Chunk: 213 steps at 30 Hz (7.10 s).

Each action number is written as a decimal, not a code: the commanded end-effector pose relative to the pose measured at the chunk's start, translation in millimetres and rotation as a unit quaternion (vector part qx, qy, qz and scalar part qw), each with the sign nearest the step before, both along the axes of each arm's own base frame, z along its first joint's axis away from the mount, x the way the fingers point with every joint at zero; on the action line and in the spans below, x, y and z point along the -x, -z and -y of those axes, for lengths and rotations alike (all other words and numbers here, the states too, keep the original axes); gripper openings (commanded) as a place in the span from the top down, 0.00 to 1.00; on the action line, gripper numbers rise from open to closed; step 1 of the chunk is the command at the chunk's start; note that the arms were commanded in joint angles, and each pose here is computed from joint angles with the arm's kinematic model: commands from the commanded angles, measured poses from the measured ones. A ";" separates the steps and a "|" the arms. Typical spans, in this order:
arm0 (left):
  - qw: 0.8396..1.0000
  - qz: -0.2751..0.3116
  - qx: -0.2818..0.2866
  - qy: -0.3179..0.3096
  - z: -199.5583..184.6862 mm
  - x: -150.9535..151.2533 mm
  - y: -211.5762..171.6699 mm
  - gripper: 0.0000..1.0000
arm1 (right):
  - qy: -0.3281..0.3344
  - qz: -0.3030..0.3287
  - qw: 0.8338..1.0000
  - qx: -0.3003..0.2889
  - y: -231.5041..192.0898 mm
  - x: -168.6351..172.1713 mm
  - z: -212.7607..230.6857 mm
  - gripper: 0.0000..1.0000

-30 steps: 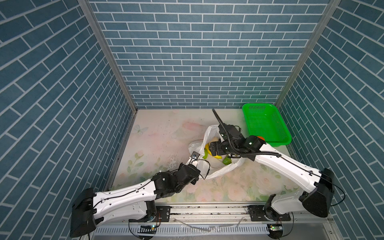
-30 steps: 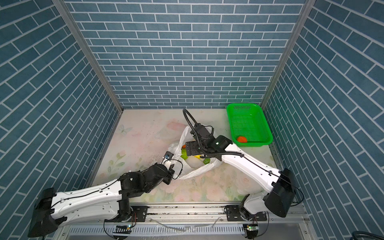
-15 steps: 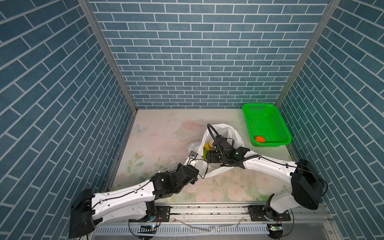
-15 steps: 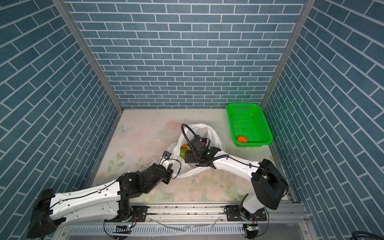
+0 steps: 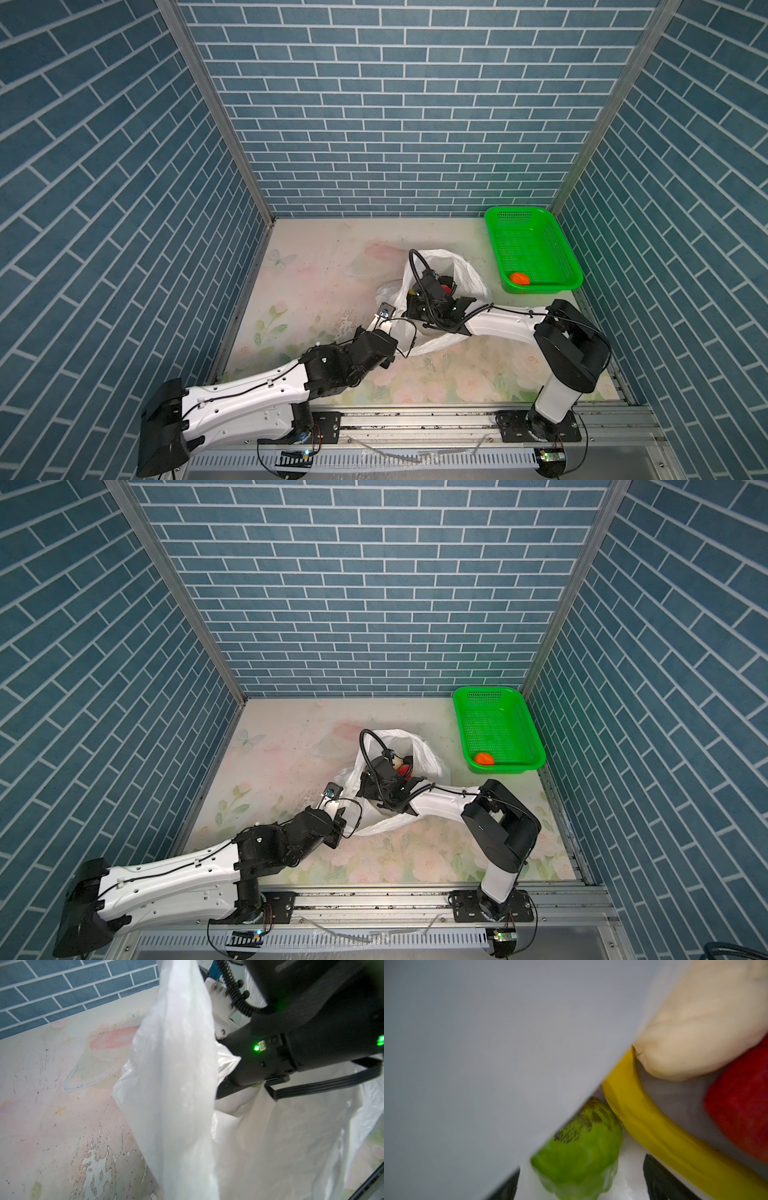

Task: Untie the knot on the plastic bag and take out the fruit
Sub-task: 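Move the right gripper back into the bag toward the green fruit, then grasp the green bumpy fruit with the right gripper and lift it, then carry the green fruit to the green basket and release it with the right gripper, then move the right gripper back into the bag toward the remaining fruit, then close the right gripper on the orange fruit and lift it from the bag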

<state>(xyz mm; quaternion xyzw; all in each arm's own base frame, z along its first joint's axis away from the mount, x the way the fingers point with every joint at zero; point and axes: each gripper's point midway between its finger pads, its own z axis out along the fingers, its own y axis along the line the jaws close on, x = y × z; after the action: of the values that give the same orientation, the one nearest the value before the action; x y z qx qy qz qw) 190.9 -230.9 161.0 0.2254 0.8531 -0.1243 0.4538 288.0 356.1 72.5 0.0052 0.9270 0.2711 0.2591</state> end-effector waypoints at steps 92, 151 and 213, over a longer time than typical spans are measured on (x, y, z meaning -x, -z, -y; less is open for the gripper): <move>1.000 0.004 -0.005 -0.011 -5.5 -1.1 -2.4 1.00 | 0.286 0.007 0.950 0.127 -86.5 -175.9 410.5 0.11; 0.998 0.040 0.036 -0.022 3.2 -16.4 -40.1 1.00 | -0.050 0.024 0.998 -0.016 -18.0 20.3 5.1 0.24; 1.000 0.000 0.028 -0.009 -8.5 -1.0 -12.6 1.00 | 0.141 0.007 0.976 -0.165 -19.8 -53.4 -5.1 0.52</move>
<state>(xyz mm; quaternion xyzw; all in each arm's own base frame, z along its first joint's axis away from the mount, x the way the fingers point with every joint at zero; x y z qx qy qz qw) 189.9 -230.3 178.0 0.2135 0.8493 -0.1555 0.4571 354.9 370.5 82.0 0.1789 0.8518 0.3834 0.3089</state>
